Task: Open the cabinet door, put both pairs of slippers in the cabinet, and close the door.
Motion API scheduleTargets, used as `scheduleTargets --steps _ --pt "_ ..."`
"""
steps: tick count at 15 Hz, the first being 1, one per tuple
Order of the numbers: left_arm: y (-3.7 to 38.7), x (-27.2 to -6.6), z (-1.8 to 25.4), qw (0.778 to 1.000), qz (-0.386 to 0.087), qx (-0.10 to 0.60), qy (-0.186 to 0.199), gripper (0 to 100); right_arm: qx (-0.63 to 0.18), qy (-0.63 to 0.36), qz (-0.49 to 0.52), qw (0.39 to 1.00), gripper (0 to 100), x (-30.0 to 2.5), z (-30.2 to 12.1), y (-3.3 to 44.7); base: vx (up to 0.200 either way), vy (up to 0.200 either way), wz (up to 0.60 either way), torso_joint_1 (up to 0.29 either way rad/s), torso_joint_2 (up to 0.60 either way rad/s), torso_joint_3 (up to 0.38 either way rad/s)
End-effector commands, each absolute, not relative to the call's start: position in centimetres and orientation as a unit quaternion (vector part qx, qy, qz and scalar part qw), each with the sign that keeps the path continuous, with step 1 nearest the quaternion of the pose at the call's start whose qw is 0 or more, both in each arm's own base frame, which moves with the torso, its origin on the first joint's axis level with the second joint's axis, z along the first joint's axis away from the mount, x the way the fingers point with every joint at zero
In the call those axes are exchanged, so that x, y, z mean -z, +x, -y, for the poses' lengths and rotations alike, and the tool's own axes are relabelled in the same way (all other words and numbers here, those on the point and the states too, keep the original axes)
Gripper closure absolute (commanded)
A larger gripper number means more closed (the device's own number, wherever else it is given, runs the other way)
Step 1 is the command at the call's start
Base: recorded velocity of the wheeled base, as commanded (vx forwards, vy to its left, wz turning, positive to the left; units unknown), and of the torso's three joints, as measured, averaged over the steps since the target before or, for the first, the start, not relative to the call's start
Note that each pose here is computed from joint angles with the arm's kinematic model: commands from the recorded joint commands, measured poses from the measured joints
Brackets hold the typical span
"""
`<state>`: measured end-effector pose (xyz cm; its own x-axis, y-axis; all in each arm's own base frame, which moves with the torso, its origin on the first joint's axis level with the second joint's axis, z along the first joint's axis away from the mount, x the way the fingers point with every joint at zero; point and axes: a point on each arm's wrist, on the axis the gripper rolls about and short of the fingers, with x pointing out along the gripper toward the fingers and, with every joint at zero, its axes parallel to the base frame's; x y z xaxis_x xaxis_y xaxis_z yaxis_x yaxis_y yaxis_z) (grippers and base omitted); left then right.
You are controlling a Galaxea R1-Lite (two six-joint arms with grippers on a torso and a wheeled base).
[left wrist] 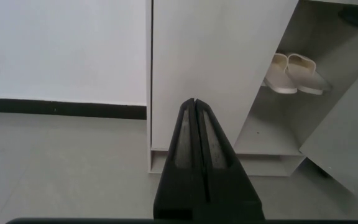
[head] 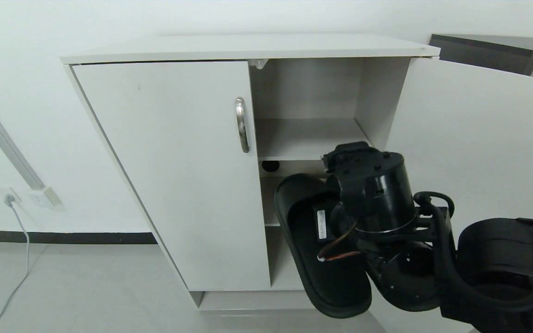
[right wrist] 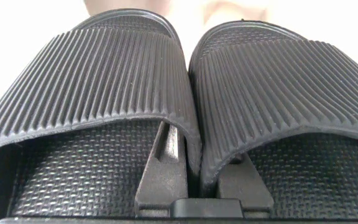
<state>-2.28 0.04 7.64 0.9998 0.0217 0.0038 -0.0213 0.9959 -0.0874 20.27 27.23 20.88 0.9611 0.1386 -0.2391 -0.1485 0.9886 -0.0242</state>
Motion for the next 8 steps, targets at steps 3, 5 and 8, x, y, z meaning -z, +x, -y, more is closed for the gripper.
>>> scheduleTargets --steps 3,5,8 --pt "-2.3 -7.6 0.0 0.999 0.002 -0.011 -0.044 100 -0.044 0.004 -0.089 0.995 100 -22.7 -28.8 21.7 0.000 0.000 0.00 0.000 0.00 0.000" --pt "-2.3 -7.6 0.0 0.999 0.002 -0.011 -0.044 100 -0.038 0.006 -0.088 0.995 100 -22.7 -29.0 22.3 0.000 0.000 0.00 0.000 0.00 0.000" --pt "-2.3 -7.6 0.0 0.999 0.002 -0.012 -0.044 100 -0.036 0.004 -0.089 0.995 100 -22.5 -28.9 22.4 0.000 0.000 0.00 0.000 0.00 0.000"
